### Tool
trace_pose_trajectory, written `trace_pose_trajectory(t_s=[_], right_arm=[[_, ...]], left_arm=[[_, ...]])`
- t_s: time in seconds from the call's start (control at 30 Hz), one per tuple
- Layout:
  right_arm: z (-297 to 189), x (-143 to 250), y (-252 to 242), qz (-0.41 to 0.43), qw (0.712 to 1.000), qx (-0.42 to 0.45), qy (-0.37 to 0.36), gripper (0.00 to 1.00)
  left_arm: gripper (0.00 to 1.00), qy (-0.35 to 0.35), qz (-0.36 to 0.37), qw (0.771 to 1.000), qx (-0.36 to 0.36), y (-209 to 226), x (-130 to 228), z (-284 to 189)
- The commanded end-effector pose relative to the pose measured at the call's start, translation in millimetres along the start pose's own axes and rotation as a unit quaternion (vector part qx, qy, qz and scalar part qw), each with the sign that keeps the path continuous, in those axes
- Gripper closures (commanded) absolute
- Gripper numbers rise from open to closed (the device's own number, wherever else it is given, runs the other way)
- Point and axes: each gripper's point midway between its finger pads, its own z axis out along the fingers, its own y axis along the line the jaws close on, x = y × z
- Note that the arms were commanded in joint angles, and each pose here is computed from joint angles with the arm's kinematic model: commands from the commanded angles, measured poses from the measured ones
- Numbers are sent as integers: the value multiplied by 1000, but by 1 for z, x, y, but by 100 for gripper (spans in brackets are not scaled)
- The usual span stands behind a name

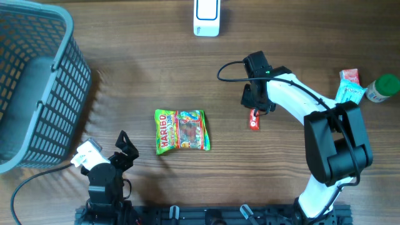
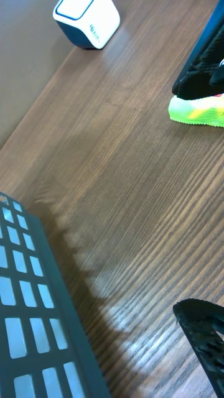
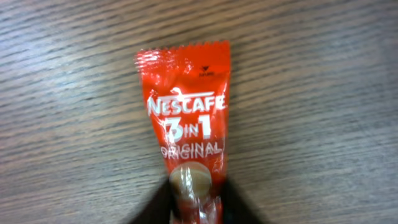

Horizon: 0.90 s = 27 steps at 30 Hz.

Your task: Scan the item barcode

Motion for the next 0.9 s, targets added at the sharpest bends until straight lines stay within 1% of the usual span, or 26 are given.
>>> trace_pose_trajectory(t_s=[0.0, 0.07, 0.17, 0.2, 0.23, 0.27, 0.33, 0.37, 0.43, 0.5, 0.6, 0.63, 0.67, 0.87], right_arm=[[54, 72, -18, -11, 990, 22, 138, 95], [52, 73, -9, -9, 989, -1, 148, 95], [41, 73, 17, -25, 982, -68, 173, 96], [33, 73, 34, -45, 975, -115, 185, 95], [21, 74, 56, -73, 961, -180, 197, 95], [2, 75, 81, -102, 937, -261, 208, 95], [-46, 76, 125, -141, 867, -421, 224, 95], [-70, 75, 139, -138, 834, -481, 235, 96], [-103, 73, 152, -106, 787, -546, 268, 96], [-127, 71, 159, -50, 748, -578, 322, 96], [-153, 67, 163, -47, 697, -629, 341, 96], [-170, 64, 163, -62, 659, -667, 341, 96], [-172, 63, 164, -61, 655, -670, 344, 96], [-174, 52, 171, -42, 657, -655, 370, 96]], left_arm=[[0, -3, -5, 1000, 1, 0, -1, -1], [0, -3, -5, 1000, 1, 0, -1, -1], [0, -3, -5, 1000, 1, 0, -1, -1], [0, -3, -5, 1000, 1, 0, -1, -1], [0, -3, -5, 1000, 1, 0, -1, -1], [0, -3, -5, 1000, 1, 0, -1, -1], [0, -3, -5, 1000, 1, 0, -1, -1], [0, -3, -5, 1000, 1, 0, -1, -1], [0, -3, -5, 1000, 1, 0, -1, -1], [0, -3, -5, 1000, 1, 0, -1, -1], [0, -3, -5, 1000, 1, 0, -1, -1], [0, -3, -5, 1000, 1, 0, -1, -1], [0, -3, -5, 1000, 1, 0, -1, -1], [0, -3, -5, 1000, 1, 0, -1, -1]])
